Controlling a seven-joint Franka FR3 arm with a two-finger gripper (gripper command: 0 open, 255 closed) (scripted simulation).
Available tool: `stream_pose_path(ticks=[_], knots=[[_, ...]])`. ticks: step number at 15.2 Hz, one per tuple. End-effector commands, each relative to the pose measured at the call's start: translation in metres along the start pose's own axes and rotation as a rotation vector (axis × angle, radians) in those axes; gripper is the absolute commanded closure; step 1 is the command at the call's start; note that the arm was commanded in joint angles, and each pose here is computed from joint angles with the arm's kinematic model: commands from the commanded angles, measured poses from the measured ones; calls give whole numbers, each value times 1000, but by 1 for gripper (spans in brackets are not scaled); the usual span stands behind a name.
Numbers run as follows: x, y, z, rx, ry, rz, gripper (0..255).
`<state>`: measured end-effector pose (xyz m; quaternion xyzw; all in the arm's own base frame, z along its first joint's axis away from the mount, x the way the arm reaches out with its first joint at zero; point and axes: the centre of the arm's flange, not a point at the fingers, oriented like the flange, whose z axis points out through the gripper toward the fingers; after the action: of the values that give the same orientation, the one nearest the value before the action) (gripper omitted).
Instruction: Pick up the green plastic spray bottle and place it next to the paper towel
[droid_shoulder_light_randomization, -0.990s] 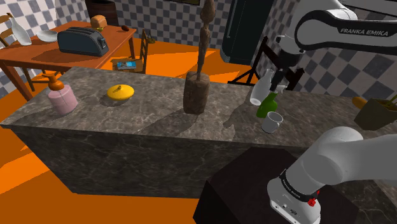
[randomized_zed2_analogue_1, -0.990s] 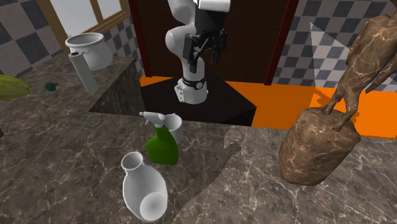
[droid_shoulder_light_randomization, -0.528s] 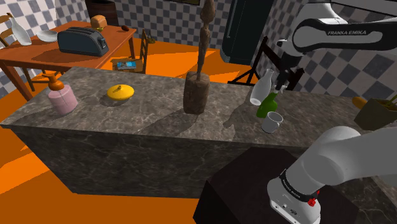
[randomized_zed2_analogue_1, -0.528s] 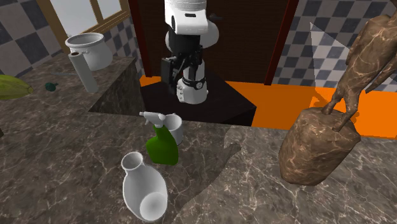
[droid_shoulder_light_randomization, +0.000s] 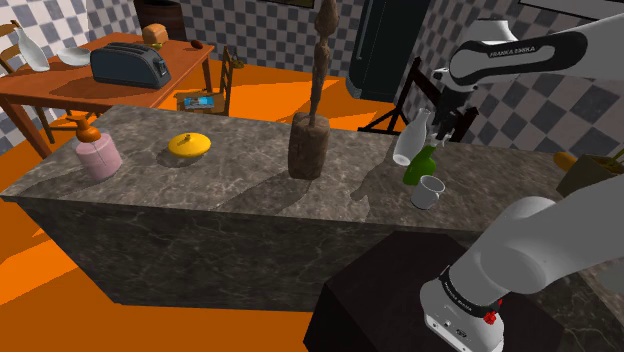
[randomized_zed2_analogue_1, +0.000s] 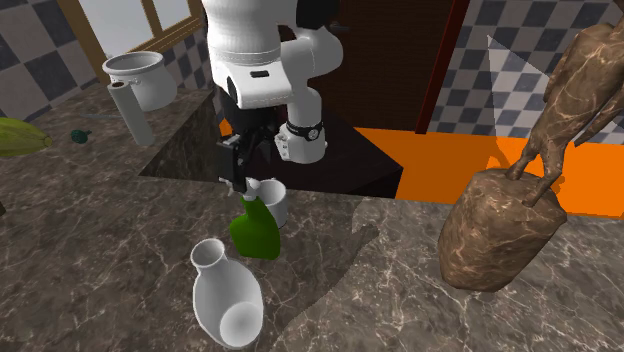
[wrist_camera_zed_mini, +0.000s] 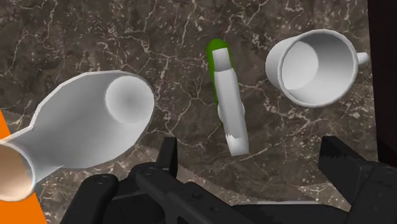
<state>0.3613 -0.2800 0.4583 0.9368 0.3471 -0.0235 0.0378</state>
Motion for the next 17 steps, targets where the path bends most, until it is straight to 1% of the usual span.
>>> stream_pose_path(ticks=[1,6,14,15,17], knots=[[1,5,9,-1,-1,-10,0],[1,5,39,-1,-1,-10,0],[1,5,38,-1,-1,-10,0],[1,5,38,-1,-1,-10,255],[1,5,38,-1,-1,-10,255]])
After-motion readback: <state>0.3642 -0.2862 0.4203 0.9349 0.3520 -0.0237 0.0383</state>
